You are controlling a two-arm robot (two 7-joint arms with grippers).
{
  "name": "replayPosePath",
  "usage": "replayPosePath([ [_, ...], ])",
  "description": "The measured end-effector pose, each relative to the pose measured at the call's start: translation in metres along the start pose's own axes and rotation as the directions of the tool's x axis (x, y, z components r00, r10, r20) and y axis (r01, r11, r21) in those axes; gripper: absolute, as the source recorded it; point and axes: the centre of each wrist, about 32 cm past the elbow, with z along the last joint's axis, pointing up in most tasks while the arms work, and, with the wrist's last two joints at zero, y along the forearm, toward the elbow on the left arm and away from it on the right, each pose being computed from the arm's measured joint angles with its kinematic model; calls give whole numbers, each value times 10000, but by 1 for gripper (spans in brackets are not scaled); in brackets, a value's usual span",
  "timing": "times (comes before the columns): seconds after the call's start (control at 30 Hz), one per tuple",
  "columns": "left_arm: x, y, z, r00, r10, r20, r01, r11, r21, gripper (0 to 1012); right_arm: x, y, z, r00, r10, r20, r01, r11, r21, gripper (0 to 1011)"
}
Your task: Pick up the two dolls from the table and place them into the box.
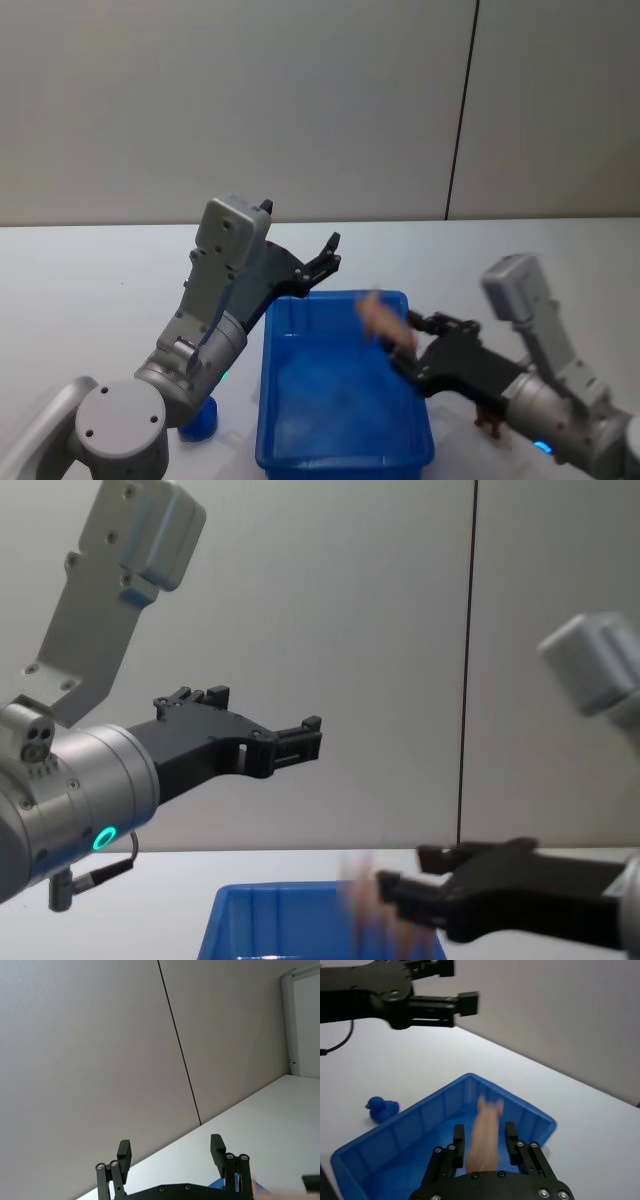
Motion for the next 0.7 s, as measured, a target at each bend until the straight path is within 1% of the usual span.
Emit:
replayPosePath([
  [0.1,0,0,0,10000,0,0,0,10000,0,1001,-49,58,2,9997,230,54,-230,9997,-131,536],
  [0.17,0,0,0,10000,-1,0,1,10000,0,1001,-108,124,9,9989,467,107,-465,9986,-244,598],
  [0.23,0,0,0,10000,0,0,0,10000,0,1001,-118,136,6,9986,511,124,-508,9983,-291,656],
  [0.27,0,0,0,10000,0,0,0,10000,-1,1001,-142,163,9,9981,598,140,-593,9977,-330,682],
  [0.3,0,0,0,10000,0,0,0,10000,0,1001,-150,172,7,9979,626,147,-621,9974,-356,740],
  [0.37,0,0,0,10000,-1,0,1,10000,0,1001,-173,196,9,9975,688,177,-681,9969,-396,769],
  [0.4,0,0,0,10000,-1,0,1,10000,0,1001,-179,203,11,9973,704,184,-696,9968,-402,796],
  [0.43,-1,0,0,10000,-2,0,2,10000,-1,1001,-186,211,13,9972,716,194,-707,9966,-412,848],
  [0.47,0,0,0,10000,-1,0,1,10000,0,1001,-189,214,15,9972,716,196,-708,9967,-409,848],
  [0.53,0,0,0,10000,0,0,0,10000,0,1001,-191,215,16,9974,688,199,-679,9969,-408,921],
  [0.57,0,0,0,10000,0,0,0,10000,0,1001,-191,215,15,9976,664,200,-655,9970,-410,937],
  [0.63,0,0,0,10000,-1,0,1,10000,0,1001,-190,208,17,9982,573,195,-565,9976,-392,1001],
  [0.7,0,0,0,10000,0,0,0,10000,0,1001,-177,180,14,9989,431,167,-425,9984,-368,1001],
])
